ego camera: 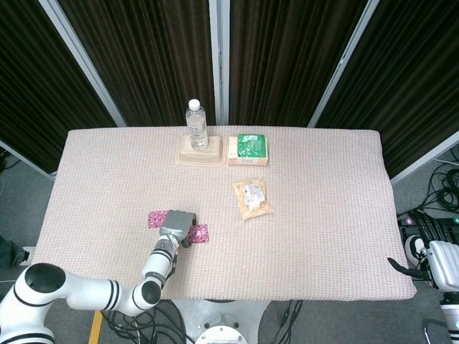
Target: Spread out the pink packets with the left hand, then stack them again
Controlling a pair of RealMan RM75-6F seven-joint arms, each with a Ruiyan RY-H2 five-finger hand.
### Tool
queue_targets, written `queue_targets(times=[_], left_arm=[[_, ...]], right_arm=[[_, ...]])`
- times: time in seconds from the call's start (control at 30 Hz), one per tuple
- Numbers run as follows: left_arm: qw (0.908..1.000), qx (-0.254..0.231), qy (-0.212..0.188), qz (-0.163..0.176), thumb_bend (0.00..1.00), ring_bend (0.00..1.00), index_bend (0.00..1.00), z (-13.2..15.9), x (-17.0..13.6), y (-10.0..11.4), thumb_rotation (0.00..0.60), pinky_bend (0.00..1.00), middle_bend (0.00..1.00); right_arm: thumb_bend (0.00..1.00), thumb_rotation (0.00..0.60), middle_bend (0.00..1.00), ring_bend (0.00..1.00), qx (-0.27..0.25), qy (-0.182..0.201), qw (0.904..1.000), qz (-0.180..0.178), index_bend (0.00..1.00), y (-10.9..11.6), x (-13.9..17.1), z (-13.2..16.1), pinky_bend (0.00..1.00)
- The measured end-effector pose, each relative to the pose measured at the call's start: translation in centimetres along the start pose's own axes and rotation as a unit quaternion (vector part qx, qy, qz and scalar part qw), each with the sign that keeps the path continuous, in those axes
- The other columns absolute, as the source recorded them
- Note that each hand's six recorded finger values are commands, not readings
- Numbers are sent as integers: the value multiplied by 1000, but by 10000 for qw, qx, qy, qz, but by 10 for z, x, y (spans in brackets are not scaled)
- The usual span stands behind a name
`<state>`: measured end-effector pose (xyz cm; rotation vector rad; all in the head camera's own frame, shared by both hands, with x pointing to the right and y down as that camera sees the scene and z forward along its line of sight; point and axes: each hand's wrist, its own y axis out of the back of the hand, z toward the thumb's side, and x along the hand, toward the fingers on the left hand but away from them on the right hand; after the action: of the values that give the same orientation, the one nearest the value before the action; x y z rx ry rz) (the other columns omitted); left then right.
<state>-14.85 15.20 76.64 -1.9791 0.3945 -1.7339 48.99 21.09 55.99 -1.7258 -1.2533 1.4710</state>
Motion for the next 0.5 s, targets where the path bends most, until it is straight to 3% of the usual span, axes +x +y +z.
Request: queue_targets(times=[0.5], left_arm=[[10000, 78, -34, -17, 210, 900, 390, 0, 0, 0, 600, 972, 907]], right_arm=[[60, 488, 55, 0, 0, -22, 10000, 9, 86, 0, 0, -2, 0]])
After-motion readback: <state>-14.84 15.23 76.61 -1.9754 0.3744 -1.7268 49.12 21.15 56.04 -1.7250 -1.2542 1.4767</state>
